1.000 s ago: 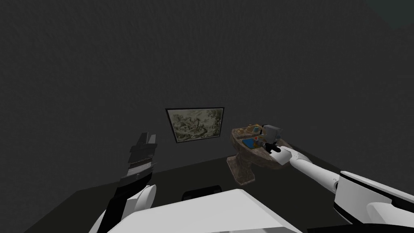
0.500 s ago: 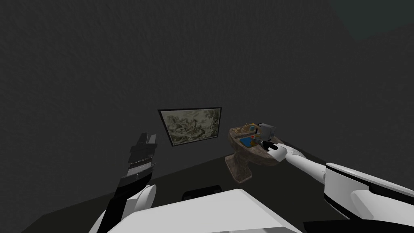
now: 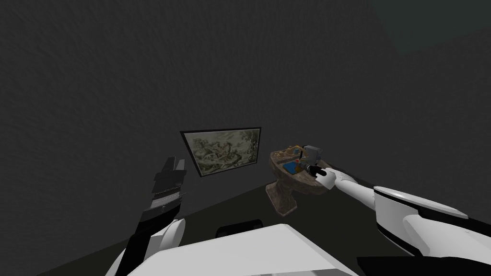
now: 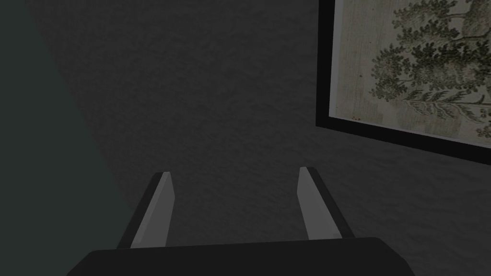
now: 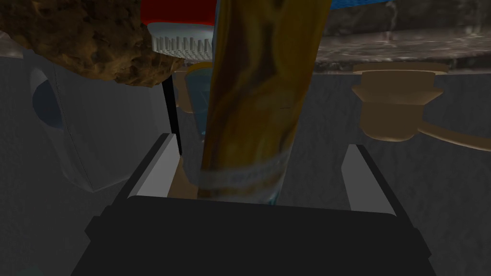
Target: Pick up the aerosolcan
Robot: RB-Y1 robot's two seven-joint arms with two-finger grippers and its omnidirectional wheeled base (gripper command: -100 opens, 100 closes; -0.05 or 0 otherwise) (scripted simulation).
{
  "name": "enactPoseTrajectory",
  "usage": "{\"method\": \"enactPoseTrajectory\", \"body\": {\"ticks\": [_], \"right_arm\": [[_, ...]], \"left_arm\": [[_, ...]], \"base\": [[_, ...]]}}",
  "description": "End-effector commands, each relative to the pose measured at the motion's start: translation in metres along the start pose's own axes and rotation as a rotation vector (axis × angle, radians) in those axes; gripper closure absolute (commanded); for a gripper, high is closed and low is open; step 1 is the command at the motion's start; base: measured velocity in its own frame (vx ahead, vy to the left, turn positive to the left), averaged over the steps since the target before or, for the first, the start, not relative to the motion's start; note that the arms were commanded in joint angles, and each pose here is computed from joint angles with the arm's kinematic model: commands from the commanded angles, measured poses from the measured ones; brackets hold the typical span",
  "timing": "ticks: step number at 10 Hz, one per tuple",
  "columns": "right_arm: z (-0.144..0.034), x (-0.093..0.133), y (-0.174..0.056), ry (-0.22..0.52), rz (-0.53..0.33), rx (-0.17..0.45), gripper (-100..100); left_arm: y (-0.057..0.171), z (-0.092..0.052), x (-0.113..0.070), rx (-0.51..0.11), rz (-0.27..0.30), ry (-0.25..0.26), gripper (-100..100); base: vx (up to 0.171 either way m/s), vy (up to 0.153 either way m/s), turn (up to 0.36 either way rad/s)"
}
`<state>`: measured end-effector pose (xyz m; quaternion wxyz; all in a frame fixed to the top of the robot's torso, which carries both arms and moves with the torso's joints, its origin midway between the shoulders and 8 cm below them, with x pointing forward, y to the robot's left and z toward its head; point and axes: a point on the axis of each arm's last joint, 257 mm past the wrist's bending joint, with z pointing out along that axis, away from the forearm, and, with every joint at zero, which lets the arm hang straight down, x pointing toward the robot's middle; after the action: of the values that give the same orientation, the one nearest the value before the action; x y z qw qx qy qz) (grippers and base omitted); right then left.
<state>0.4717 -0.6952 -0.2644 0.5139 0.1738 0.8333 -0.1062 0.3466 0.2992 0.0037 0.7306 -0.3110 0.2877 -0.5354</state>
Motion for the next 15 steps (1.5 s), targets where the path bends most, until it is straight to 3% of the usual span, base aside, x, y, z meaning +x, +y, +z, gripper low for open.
{"method": "enactPoseTrajectory", "body": {"ticks": [1, 3, 4, 8, 9, 10, 11, 12, 14, 15], "right_arm": [[0.0, 0.0, 0.002, 0.005, -0.018, -0.012, -100], [0.001, 0.002, 0.002, 0.01, -0.023, -0.01, -100], [0.001, 0.002, 0.002, 0.011, -0.023, -0.012, 100], [0.001, 0.002, 0.002, 0.01, -0.021, -0.012, 100], [0.001, 0.002, 0.002, 0.01, -0.021, -0.012, 0], [-0.002, 0.019, 0.0, 0.038, -0.025, 0.001, 100], [-0.004, 0.014, -0.005, 0.024, -0.006, 0.009, 100], [-0.007, 0.031, -0.009, 0.05, -0.008, 0.024, 100], [-0.008, 0.022, -0.014, 0.029, 0.015, 0.032, 100], [-0.013, 0.038, -0.018, 0.056, 0.012, 0.049, 100]], "left_arm": [[0.0, 0.0, 0.0, 0.0, 0.0, 0.0, 0], [0.0, 0.0, 0.0, 0.0, 0.0, 0.0, 0], [0.0, 0.0, 0.0, 0.0, 0.0, 0.0, 0], [0.0, 0.0, 0.0, 0.0, 0.0, 0.0, 0], [0.0, 0.0, 0.0, 0.0, 0.0, 0.0, 0], [0.0, 0.0, 0.0, 0.0, 0.0, 0.0, 0], [0.0, 0.0, 0.0, 0.0, 0.0, 0.0, 0], [0.0, 0.0, 0.0, 0.0, 0.0, 0.0, 0], [0.0, 0.0, 0.0, 0.0, 0.0, 0.0, 0], [0.0, 0.0, 0.0, 0.0, 0.0, 0.0, 0]], "base": [[0.065, 0.029, -0.182], [0.016, 0.007, -0.01], [0.0, 0.0, 0.0], [0.0, 0.0, 0.0], [0.0, 0.0, 0.0], [-0.064, -0.035, 0.191], [-0.083, -0.046, 0.172], [-0.08, -0.052, 0.255], [-0.049, -0.016, 0.066], [-0.047, -0.012, 0.202]]}}
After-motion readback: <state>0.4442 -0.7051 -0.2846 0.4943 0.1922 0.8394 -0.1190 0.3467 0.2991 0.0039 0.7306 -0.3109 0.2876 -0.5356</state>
